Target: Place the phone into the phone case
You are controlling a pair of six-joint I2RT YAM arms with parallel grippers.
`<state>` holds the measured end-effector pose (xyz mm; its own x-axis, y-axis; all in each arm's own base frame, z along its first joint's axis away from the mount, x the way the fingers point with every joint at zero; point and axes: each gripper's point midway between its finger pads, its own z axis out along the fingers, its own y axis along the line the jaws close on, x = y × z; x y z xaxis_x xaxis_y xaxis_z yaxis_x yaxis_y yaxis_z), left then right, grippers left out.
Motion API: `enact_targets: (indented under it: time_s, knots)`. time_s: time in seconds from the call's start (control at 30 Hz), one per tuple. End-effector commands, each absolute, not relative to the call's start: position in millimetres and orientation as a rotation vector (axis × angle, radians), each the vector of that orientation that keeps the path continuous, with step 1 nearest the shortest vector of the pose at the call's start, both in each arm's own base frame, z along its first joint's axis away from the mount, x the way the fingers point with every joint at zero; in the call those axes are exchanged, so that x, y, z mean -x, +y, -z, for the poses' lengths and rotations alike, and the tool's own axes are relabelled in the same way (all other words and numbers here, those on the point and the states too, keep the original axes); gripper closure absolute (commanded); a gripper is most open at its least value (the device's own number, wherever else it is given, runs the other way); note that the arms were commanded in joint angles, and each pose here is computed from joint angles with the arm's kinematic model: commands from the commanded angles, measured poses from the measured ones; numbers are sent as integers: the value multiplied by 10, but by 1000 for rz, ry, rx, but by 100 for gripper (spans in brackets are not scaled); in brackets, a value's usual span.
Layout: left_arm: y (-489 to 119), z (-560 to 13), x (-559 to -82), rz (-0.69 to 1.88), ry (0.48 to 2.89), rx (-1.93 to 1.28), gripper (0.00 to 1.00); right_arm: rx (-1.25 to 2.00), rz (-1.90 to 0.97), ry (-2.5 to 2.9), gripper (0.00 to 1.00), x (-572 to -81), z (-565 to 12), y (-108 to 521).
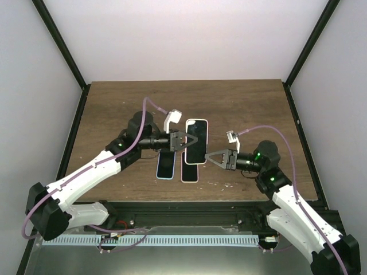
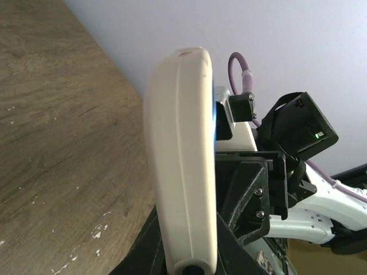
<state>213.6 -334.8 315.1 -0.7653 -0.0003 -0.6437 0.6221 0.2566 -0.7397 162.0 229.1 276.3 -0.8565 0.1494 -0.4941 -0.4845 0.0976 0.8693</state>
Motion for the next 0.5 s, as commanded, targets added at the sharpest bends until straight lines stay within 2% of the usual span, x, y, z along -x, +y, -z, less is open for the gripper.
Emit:
enact_targets:
  time_s: [0.0, 0.1, 0.17, 0.3, 0.33, 0.4, 0.47]
  knots:
    - [-3297, -3107, -2259, 1499, 1967, -522, 100, 379, -1851, 1875, 74, -1560, -2818, 2320]
    - [-3287, -3071, -2287, 1487, 1977, -516, 100, 387, -1848, 1882, 81, -1559, -2779, 2326]
    - [-3288, -3056, -2305, 1487, 1982, -510, 100, 392, -1845, 1890, 97, -1569, -2753, 2334]
    - [-3297, -3008, -2321, 1495, 2001, -500, 100, 389, -1837, 1904, 99, -1583, -2689, 2339]
    - [-3294, -2998, -2322, 1499, 2009, -494, 100, 387, -1826, 1906, 95, -1593, -2681, 2336]
    - [-3262, -2956, -2336, 1503, 2035, -474, 100, 362, -1789, 1934, 70, -1629, -2629, 2324]
    - [-3180, -2893, -2382, 1502, 2072, -436, 100, 350, -1751, 1946, 57, -1646, -2594, 2304]
